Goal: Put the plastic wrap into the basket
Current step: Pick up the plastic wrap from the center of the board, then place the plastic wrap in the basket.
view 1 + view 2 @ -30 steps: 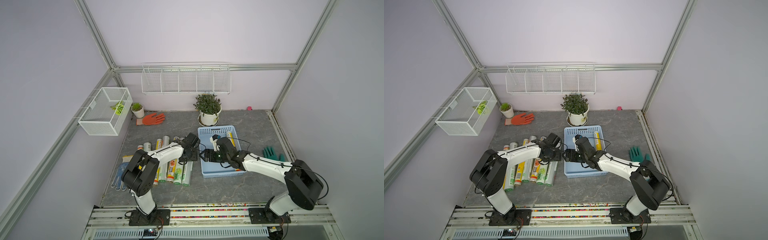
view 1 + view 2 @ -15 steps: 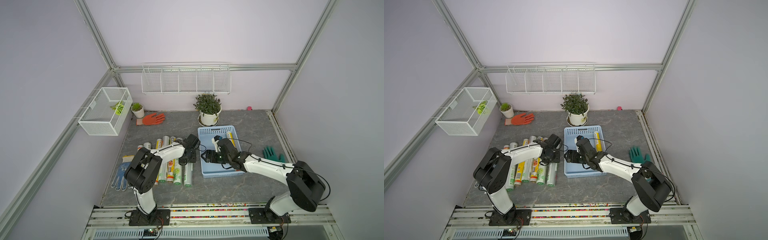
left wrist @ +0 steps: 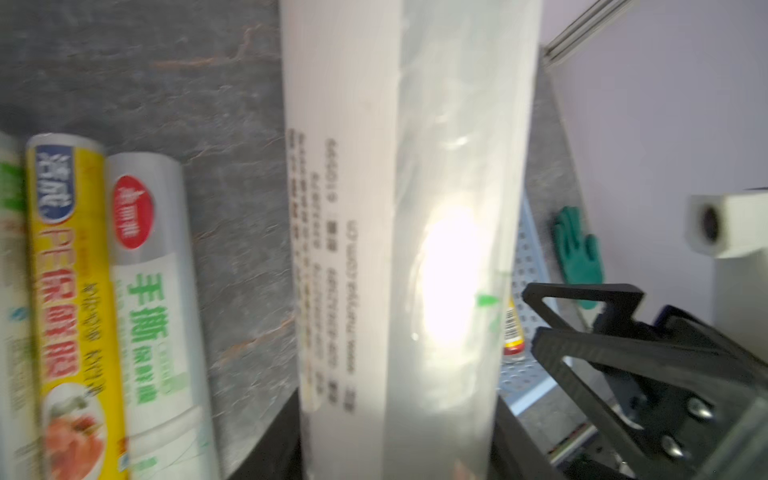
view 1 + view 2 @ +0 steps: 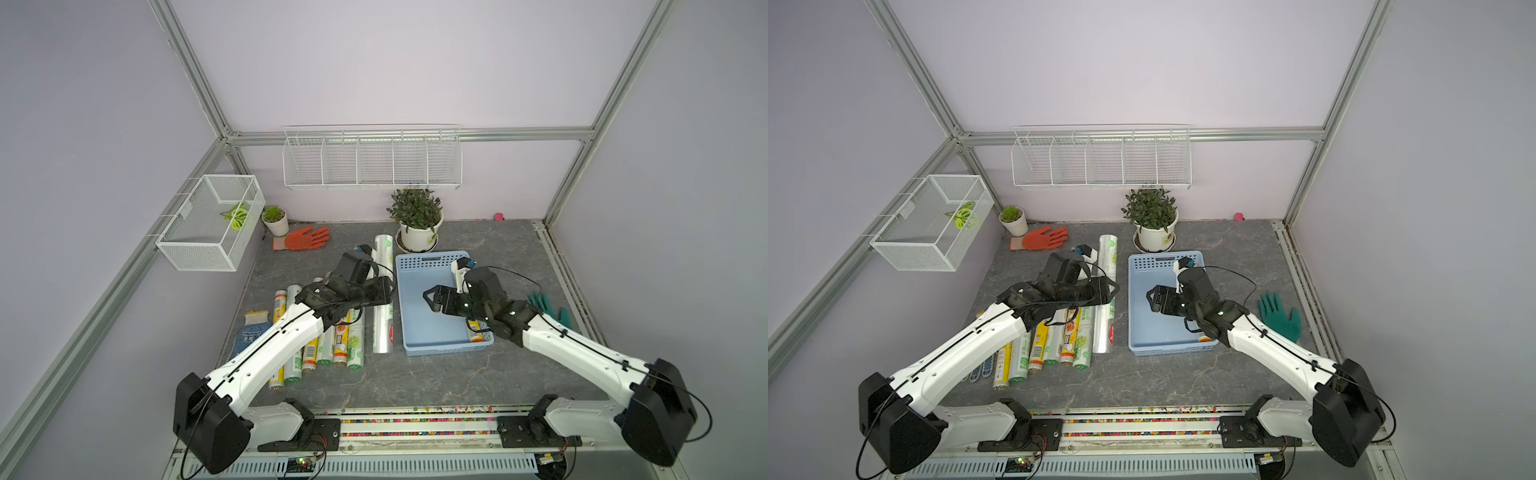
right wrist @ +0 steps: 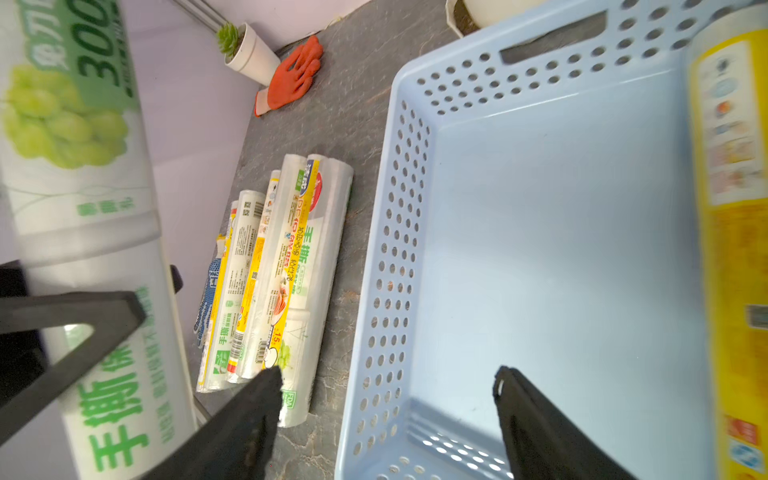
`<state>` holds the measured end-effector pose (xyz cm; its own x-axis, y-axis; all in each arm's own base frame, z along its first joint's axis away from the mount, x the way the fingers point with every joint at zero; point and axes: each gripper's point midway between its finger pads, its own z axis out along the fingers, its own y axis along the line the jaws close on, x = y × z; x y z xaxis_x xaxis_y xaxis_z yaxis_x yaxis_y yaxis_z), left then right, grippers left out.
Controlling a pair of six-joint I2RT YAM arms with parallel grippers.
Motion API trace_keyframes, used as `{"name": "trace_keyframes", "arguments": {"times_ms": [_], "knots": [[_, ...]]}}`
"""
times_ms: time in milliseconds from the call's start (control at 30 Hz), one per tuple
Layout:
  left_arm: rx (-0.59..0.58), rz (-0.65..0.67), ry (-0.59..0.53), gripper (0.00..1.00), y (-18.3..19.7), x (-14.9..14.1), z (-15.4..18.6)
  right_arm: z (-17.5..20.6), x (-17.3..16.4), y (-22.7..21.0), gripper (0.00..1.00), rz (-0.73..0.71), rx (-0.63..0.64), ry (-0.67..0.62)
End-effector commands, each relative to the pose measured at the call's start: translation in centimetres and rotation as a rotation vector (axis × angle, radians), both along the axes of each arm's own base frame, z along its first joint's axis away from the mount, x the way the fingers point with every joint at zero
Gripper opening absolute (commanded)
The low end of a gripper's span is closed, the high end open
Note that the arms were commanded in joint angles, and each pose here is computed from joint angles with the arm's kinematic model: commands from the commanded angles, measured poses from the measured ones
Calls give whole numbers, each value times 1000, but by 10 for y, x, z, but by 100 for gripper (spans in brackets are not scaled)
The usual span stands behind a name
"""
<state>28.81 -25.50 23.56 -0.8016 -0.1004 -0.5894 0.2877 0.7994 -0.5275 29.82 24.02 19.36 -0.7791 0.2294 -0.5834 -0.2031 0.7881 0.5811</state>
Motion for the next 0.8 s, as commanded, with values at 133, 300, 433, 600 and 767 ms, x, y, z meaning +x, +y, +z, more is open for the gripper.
{"name": "trace_keyframes", "arguments": {"times_ms": [133,300,433,600,767], "knots": [[-312,-88,-73,15,-76,20,48,24,7,-58,94,-34,118,13],[-293,-49,10,16,-117,42,25,22,12,-96,94,-89,161,64],[-305,-58,60,15,-142,51,3,11,13,-106,94,-98,134,106],[-332,-71,138,15,-162,54,-25,-16,15,-115,94,-118,48,183],[-365,-99,222,15,-184,50,-58,-38,16,-115,94,-76,-3,241]]}}
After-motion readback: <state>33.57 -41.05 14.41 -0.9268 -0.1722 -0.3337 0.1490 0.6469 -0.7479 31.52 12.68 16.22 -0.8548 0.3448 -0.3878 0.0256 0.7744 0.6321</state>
